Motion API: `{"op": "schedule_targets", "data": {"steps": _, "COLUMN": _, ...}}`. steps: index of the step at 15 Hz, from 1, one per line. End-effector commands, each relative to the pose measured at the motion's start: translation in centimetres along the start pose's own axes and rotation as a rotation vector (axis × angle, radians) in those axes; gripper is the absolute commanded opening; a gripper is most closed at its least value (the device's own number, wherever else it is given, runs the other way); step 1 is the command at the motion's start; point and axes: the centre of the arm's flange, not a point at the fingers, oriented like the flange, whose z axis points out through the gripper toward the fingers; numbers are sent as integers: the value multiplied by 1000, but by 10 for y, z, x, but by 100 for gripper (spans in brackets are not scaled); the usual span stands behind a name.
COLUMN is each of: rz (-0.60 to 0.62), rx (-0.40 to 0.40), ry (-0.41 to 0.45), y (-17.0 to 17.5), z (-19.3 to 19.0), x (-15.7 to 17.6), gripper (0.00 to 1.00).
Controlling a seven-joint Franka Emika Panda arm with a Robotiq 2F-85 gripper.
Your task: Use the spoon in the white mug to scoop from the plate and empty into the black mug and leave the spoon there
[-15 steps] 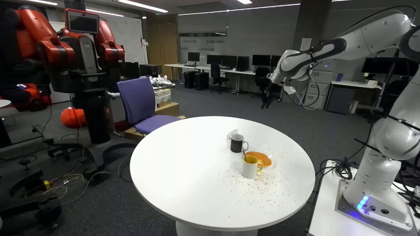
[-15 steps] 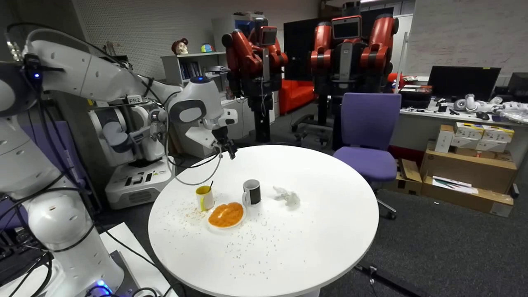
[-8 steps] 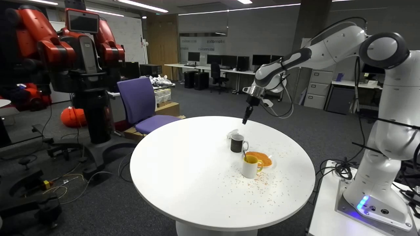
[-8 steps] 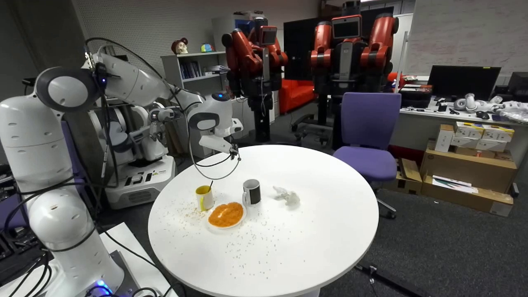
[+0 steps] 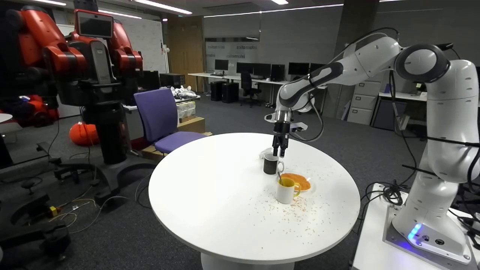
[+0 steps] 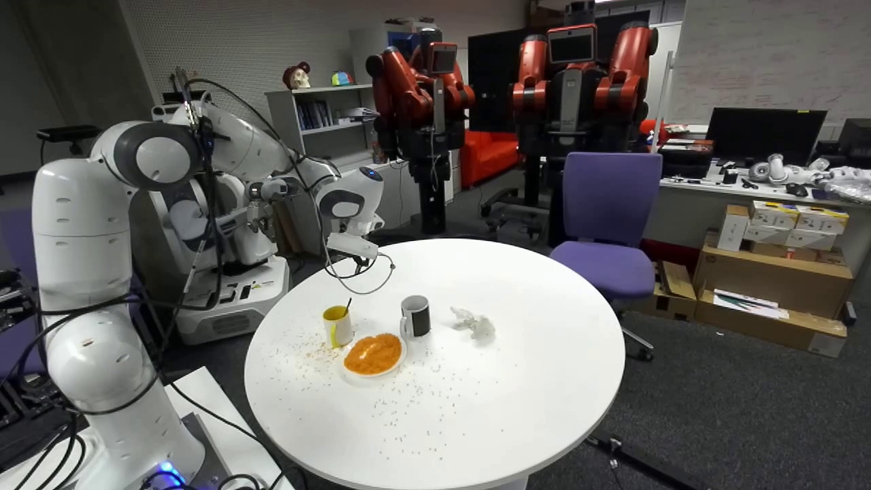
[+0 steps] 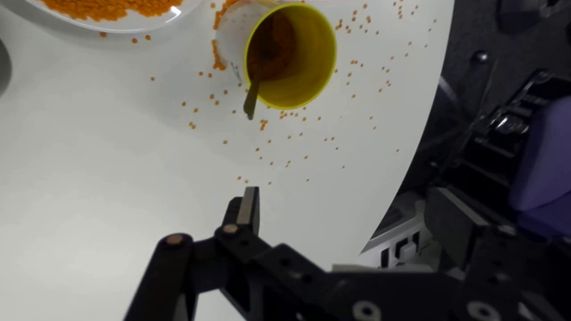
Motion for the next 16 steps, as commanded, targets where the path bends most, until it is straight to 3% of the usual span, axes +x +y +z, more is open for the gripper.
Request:
{"op": "schedule_targets", "data": {"steps": 1, "rz": -125, "rx": 99, "ry": -129, "y": 9, "z": 4, "x": 13, "gripper": 100}}
{"op": "schedule_targets", "data": {"steps": 3, "rz": -180, "rx": 122, "ry": -236, "y": 12, "z": 6, "x": 17, "gripper": 100}}
{"op": "schedule_targets", "data": {"steps": 4, "rz": -117, "rx": 98, "ry": -172, "y": -1, "z": 16, "x": 3, "gripper": 100}}
{"op": "schedule_targets", "data": {"steps": 8, "rz": -141, "rx": 110, "ry": -219, "y": 7, "z": 19, "x": 8, "gripper": 100}}
{"op": "schedule_targets", "data": {"steps": 13, "rz": -146, "rx": -13, "ry": -126, "y": 24, "z": 18, "x": -13, "gripper": 100}}
{"op": "schedule_targets", "data": {"steps": 16, "rz": -158, "rx": 16, "ry": -116, "y": 29, "z": 29, "x": -15, "gripper": 100}}
